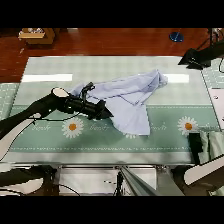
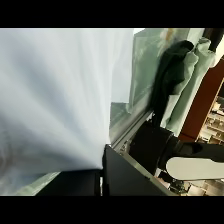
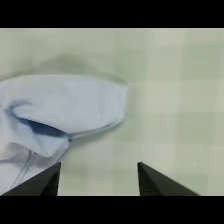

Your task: Fold the shirts.

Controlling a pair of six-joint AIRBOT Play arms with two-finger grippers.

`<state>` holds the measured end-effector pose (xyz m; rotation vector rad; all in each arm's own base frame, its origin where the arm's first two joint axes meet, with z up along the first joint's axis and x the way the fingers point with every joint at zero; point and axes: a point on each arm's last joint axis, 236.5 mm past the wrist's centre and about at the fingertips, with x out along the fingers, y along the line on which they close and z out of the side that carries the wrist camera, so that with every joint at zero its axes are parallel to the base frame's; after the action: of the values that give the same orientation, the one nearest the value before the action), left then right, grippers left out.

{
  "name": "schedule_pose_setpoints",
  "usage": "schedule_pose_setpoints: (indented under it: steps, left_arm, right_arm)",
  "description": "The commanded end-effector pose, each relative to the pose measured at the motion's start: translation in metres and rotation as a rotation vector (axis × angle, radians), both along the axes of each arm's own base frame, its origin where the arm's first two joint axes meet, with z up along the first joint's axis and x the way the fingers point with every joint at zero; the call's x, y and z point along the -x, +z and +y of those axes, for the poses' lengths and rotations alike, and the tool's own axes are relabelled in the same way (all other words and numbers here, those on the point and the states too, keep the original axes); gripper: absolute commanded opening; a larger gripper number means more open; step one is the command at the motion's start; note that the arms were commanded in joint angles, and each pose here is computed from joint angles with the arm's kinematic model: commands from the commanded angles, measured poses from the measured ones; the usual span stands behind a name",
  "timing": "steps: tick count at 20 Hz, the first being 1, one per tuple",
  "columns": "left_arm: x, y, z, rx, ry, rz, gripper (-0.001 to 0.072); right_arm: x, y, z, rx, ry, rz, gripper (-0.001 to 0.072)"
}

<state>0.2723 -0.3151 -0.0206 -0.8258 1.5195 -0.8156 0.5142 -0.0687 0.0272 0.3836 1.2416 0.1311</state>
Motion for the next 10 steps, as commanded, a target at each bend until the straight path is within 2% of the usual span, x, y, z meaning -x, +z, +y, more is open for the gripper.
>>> schedule_pose_setpoints:
  steps: [1, 6, 10]
  left_arm:
    - [0.004, 0.007, -0.001, 0.014, -0.019, -0.004, 0.0019]
    - [0.005, 0.007, -0.001, 0.016, -0.022, -0.002, 0.0019]
    - [0.005, 0.007, -0.001, 0.016, -0.022, -0.002, 0.0019]
  right_arm:
    - [0.031, -0.041, -0.021, -0.106, -0.032, 0.175, 0.0528]
    - [0.016, -0.079, 0.037, -0.325, 0.013, 0.231, 0.0529]
    - [0.029, -0.077, 0.099, -0.392, 0.182, 0.282, 0.0512]
